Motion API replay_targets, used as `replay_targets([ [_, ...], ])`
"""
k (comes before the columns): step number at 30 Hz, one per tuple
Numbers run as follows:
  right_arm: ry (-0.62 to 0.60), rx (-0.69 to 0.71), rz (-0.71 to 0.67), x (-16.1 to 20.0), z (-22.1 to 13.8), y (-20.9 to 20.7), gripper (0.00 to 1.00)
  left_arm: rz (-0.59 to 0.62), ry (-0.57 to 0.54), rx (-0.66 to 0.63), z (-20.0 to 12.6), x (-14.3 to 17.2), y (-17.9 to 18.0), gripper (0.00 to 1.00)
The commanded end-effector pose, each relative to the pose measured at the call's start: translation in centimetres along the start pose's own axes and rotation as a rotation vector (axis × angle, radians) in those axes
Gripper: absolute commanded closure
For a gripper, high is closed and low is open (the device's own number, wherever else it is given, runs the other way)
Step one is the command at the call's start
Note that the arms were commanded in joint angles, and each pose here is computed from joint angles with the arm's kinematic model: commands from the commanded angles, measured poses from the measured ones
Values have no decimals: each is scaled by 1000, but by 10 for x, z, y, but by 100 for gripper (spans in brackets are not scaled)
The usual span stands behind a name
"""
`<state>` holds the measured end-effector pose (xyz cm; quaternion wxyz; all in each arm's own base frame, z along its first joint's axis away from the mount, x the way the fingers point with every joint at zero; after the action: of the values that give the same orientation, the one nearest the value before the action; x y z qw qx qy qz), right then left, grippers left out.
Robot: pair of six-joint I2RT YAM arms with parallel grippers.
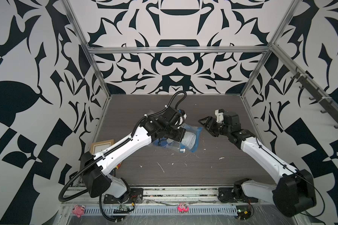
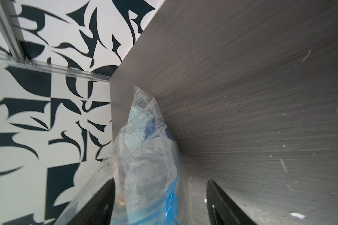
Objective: Place the folded towel into the vacuum bag
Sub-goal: Adjust the vacuum bag at the center of the board.
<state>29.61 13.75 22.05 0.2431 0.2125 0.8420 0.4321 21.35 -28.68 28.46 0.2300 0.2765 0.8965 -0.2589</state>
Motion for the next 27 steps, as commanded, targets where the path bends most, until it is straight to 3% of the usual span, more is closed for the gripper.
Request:
replay_targets([
  [1, 14, -92, 28, 4, 8, 14, 32, 0, -48, 17, -9, -3, -3, 100],
  [7, 33, -82, 25, 12, 19, 17, 48, -10, -73, 21, -11, -3, -3, 100],
  [12, 5, -64, 8, 4, 16, 27, 82, -11, -50, 35, -9, 5, -2, 100],
  [15, 1, -38, -14, 1, 15, 31, 96, -4, -53, 44, -13, 11, -2, 100],
  [19, -2, -23, -43, -4, 13, 39, 100, 17, -52, 64, -20, 23, -4, 99],
  [22, -3, -31, -64, -8, 11, 49, 100, 41, -50, 91, -24, 32, -8, 83],
  [27, -7, -47, -113, -17, 2, 73, 100, 81, -98, 134, -41, 44, -13, 42],
])
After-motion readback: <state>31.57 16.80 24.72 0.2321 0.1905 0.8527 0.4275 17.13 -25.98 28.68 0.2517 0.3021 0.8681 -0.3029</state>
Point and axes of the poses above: each gripper's point midway between its finger pads, its own z axis out along the fingers, its own y axis along the line the jaws close on, x = y × z, the point moved 6 cm from there along -z, back along the fingers, and after that the axes turned 3 degrees about z, right-handed, at the moved point
